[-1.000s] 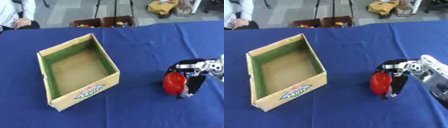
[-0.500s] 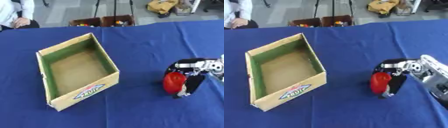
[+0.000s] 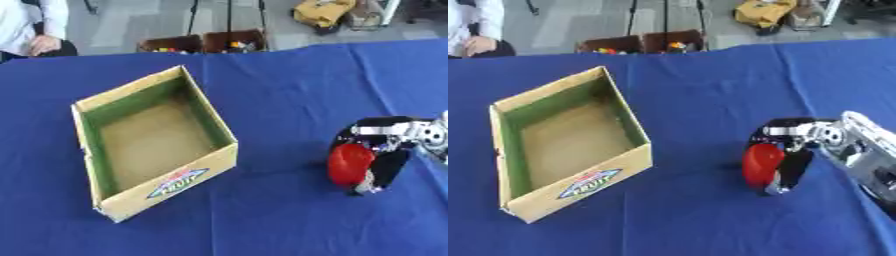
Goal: Pick up objects on the table and place them in the box.
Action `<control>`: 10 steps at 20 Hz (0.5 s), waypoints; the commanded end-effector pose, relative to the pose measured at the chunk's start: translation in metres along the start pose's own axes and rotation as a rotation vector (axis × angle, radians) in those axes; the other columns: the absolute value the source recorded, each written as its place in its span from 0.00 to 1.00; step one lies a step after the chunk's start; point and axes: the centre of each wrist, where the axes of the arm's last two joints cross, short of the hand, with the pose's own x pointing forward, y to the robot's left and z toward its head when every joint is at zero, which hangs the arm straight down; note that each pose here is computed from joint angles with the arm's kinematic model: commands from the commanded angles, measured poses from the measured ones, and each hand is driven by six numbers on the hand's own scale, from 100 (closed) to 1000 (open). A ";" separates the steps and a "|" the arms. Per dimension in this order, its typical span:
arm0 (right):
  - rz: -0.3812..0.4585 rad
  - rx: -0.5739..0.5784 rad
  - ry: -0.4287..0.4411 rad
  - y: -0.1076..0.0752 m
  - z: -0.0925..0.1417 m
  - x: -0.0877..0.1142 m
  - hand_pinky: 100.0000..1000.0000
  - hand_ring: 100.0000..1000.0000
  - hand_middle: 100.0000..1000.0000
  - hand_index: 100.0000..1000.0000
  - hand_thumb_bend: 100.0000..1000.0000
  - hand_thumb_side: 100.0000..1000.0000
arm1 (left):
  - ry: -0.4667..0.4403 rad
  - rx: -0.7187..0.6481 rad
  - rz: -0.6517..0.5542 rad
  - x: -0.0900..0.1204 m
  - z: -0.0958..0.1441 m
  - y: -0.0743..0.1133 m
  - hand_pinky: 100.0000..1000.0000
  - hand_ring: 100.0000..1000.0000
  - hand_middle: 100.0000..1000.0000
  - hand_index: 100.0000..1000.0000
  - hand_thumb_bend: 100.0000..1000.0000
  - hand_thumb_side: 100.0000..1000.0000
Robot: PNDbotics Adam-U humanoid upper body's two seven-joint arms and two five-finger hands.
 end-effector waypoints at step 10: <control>-0.077 -0.089 0.031 -0.012 0.011 0.006 0.21 0.47 0.52 0.63 0.00 0.00 | -0.026 0.006 0.000 0.005 -0.006 0.001 0.59 0.86 0.80 0.86 0.00 0.94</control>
